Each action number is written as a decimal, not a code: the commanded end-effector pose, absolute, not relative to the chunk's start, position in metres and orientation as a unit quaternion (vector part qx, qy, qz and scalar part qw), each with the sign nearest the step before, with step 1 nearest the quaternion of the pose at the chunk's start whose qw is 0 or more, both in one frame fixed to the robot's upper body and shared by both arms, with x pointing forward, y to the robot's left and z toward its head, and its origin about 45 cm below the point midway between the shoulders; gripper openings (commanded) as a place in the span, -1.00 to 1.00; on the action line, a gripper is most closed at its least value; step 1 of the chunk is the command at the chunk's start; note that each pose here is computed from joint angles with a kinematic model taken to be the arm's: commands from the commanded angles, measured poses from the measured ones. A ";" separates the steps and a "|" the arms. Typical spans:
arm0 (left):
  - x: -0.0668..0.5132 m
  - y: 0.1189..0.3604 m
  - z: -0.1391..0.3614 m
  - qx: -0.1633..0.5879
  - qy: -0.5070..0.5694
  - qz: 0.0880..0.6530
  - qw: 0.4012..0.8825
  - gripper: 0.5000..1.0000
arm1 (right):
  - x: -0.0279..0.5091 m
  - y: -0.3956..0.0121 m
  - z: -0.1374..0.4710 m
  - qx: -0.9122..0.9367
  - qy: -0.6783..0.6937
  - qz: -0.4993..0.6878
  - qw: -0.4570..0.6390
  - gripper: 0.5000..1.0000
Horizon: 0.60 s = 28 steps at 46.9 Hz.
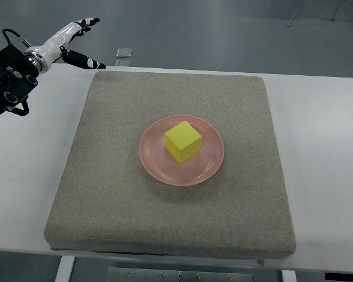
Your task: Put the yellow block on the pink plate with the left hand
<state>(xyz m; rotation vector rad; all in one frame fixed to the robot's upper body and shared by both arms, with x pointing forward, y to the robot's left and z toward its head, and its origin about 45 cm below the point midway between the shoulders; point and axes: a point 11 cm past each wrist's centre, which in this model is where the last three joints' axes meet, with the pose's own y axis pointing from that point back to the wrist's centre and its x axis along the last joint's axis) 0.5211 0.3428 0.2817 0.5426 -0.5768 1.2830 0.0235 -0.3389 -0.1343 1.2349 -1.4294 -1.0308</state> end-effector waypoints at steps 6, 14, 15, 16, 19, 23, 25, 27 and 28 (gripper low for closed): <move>0.515 0.333 0.255 0.195 -0.189 0.615 0.740 0.97 | 0.024 -0.339 -0.134 0.505 -0.585 -0.422 0.475 0.69; 0.515 0.329 0.251 0.113 -0.119 0.658 0.735 0.97 | 0.024 -0.339 -0.134 0.505 -0.585 -0.422 0.475 0.69; 0.514 0.328 0.249 0.107 -0.112 0.660 0.735 0.97 | 0.024 -0.339 -0.134 0.505 -0.585 -0.422 0.475 0.69; 0.514 0.329 0.248 0.100 -0.104 0.664 0.733 0.97 | 0.024 -0.339 -0.134 0.505 -0.585 -0.422 0.475 0.69; 0.512 0.330 0.244 0.079 -0.083 0.675 0.729 0.97 | 0.024 -0.339 -0.134 0.505 -0.585 -0.422 0.475 0.69; 0.511 0.330 0.241 0.060 -0.059 0.684 0.725 0.97 | 0.024 -0.339 -0.134 0.505 -0.585 -0.422 0.475 0.69; 0.511 0.331 0.240 0.053 -0.049 0.685 0.725 0.97 | 0.024 -0.339 -0.134 0.505 -0.585 -0.422 0.475 0.69; 0.511 0.332 0.241 0.044 -0.039 0.688 0.723 0.97 | 0.024 -0.339 -0.134 0.505 -0.585 -0.422 0.475 0.69; 0.512 0.333 0.242 0.037 -0.034 0.691 0.721 0.97 | 0.024 -0.339 -0.134 0.505 -0.585 -0.422 0.475 0.69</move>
